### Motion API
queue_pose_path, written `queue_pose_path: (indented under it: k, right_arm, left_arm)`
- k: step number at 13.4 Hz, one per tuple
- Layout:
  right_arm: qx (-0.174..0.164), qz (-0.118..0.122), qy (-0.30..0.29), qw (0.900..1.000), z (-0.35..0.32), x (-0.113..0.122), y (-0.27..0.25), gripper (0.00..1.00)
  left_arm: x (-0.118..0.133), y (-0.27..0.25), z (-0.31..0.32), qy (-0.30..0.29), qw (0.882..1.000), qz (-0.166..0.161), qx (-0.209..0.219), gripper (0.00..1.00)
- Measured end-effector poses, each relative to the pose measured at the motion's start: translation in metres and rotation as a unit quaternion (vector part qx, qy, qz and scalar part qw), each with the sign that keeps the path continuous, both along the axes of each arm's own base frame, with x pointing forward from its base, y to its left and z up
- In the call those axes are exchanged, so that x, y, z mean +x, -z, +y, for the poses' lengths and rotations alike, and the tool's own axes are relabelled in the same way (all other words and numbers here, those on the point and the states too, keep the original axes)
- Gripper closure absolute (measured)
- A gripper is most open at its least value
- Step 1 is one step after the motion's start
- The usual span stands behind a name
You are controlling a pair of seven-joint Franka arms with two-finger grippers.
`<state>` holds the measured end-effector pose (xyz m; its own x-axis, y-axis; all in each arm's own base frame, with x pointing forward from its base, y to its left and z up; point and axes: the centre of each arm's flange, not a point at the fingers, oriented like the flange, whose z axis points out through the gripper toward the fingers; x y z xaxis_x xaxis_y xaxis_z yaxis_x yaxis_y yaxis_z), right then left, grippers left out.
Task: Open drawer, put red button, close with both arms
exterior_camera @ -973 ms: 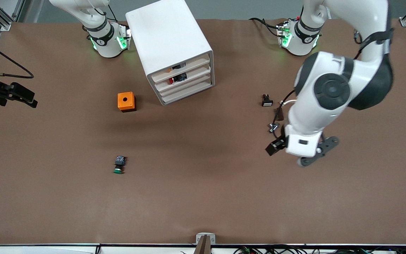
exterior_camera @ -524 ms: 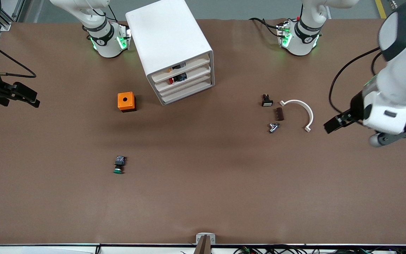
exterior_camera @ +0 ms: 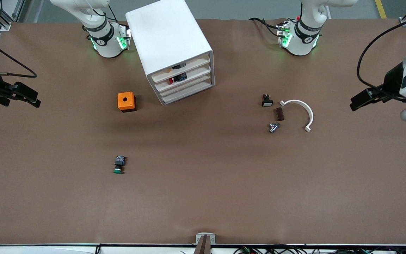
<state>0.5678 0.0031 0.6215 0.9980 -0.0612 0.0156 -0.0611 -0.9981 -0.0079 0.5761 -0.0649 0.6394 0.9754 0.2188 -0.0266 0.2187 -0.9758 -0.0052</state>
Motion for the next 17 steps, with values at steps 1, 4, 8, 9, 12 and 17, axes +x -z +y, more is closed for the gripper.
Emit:
queue_pose_path:
  k: [1,4,8,9,12,17]
  right_arm:
    - [0.0,0.0,0.0,1.0,0.0,0.0,0.0,0.0]
    - [0.0,0.0,0.0,1.0,0.0,0.0,0.0,0.0]
    - [0.0,0.0,0.0,1.0,0.0,0.0,0.0,0.0]
    - [0.0,0.0,0.0,1.0,0.0,0.0,0.0,0.0]
    - [0.0,0.0,0.0,1.0,0.0,0.0,0.0,0.0]
    - [0.0,0.0,-0.001,1.0,0.001,0.0,0.0,0.0]
  left_arm:
    - [-0.008,-0.003,0.007,0.005,1.0,0.001,-0.003,0.0]
    - [-0.033,-0.011,0.014,0.009,1.0,0.001,-0.004,0.0]
    - [-0.05,-0.017,0.002,0.019,1.0,-0.002,-0.002,0.0]
    - [-0.051,-0.016,0.001,0.02,1.0,-0.001,-0.001,0.0]
    - [-0.055,-0.012,0.001,0.021,1.0,0.004,0.0,0.0]
    - [-0.067,-0.004,-0.009,0.03,1.0,0.005,0.003,0.0]
